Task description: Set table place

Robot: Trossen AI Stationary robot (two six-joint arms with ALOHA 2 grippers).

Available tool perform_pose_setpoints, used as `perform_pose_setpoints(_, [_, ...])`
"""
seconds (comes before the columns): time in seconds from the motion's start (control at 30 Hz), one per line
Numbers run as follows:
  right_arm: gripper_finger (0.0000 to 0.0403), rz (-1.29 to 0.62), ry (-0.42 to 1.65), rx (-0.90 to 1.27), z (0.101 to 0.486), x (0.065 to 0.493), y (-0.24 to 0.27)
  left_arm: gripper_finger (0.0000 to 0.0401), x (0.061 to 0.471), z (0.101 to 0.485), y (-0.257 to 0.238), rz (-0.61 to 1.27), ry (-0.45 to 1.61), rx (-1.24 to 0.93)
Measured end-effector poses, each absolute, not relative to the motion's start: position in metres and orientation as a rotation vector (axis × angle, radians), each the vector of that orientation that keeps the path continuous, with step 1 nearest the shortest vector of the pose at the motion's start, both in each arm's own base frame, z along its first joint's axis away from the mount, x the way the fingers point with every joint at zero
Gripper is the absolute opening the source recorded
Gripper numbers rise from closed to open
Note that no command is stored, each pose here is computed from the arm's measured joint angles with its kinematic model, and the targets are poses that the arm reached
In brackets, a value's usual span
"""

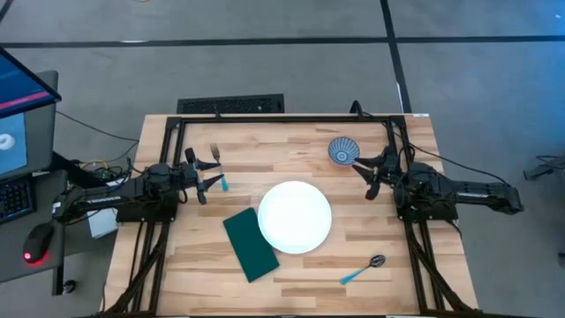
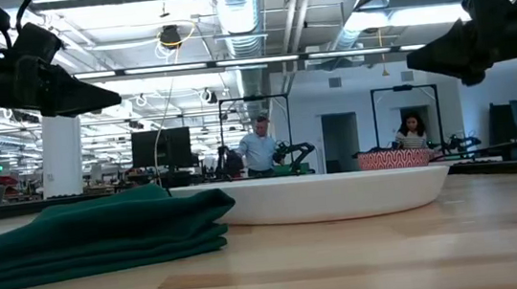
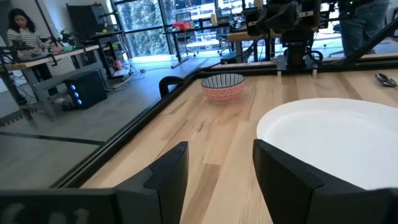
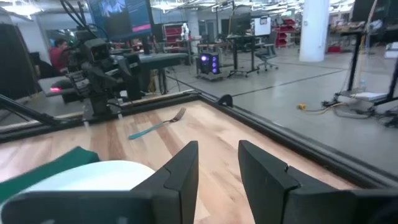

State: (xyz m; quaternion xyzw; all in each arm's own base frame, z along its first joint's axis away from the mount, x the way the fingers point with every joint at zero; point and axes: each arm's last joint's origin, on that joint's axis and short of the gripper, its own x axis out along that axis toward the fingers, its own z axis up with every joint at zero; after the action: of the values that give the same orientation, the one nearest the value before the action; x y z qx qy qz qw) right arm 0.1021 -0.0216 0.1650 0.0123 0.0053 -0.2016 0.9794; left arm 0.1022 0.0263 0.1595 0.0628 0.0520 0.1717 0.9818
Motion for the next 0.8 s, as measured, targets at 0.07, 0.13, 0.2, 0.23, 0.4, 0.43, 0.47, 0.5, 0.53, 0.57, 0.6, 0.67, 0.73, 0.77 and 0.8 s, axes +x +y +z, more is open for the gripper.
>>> perform_pose_setpoints(0.07, [0.0138,-0.404,0.011,0.023,0.165,0.102,-0.022,0.0171,0.102,0.16,0.026,0.345,0.104,0.126])
perform_pose_setpoints(0.13, [0.0137,-0.398,0.01,0.028,0.165,0.102,-0.021,0.0171,0.102,0.159,0.026,0.346,0.105,0.126])
perform_pose_setpoints(0.2, [0.0137,-0.397,0.009,0.027,0.165,0.102,-0.021,0.0171,0.102,0.159,0.026,0.345,0.105,0.126])
perform_pose_setpoints(0.23, [0.0138,-0.396,0.005,0.028,0.165,0.102,-0.021,0.0171,0.102,0.16,0.026,0.346,0.104,0.126])
perform_pose_setpoints(0.4, [0.0137,-0.433,-0.033,0.086,0.168,0.102,-0.023,0.0171,0.102,0.159,0.026,0.345,0.105,0.126])
perform_pose_setpoints(0.43, [0.0135,-0.438,-0.038,0.088,0.168,0.102,-0.023,0.0171,0.102,0.159,0.026,0.346,0.105,0.126])
perform_pose_setpoints(0.47, [0.0134,-0.442,-0.05,0.091,0.169,0.101,-0.024,0.0171,0.102,0.159,0.026,0.346,0.104,0.123])
perform_pose_setpoints(0.5, [0.0133,-0.442,-0.068,0.098,0.172,0.101,-0.024,0.0171,0.102,0.159,0.026,0.346,0.102,0.112])
perform_pose_setpoints(0.53, [0.0132,-0.441,-0.075,0.105,0.174,0.101,-0.024,0.0171,0.102,0.16,0.026,0.347,0.099,0.096])
perform_pose_setpoints(0.57, [0.0131,-0.444,-0.084,0.107,0.179,0.1,-0.024,0.0171,0.102,0.16,0.026,0.348,0.096,0.078])
perform_pose_setpoints(0.6, [0.013,-0.443,-0.104,0.108,0.186,0.099,-0.024,0.0171,0.102,0.159,0.026,0.349,0.093,0.057])
perform_pose_setpoints(0.67, [0.013,-0.429,-0.146,0.096,0.205,0.096,-0.023,0.0171,0.102,0.159,0.026,0.35,0.085,0.016])
perform_pose_setpoints(0.73, [0.013,-0.402,-0.128,0.063,0.222,0.093,-0.022,0.0171,0.102,0.159,0.026,0.352,0.078,-0.027])
perform_pose_setpoints(0.77, [0.013,-0.395,-0.105,0.059,0.229,0.091,-0.022,0.0171,0.102,0.159,0.026,0.353,0.074,-0.047])
perform_pose_setpoints(0.8, [0.013,-0.395,-0.075,0.063,0.237,0.091,-0.021,0.0171,0.102,0.159,0.026,0.354,0.072,-0.063])
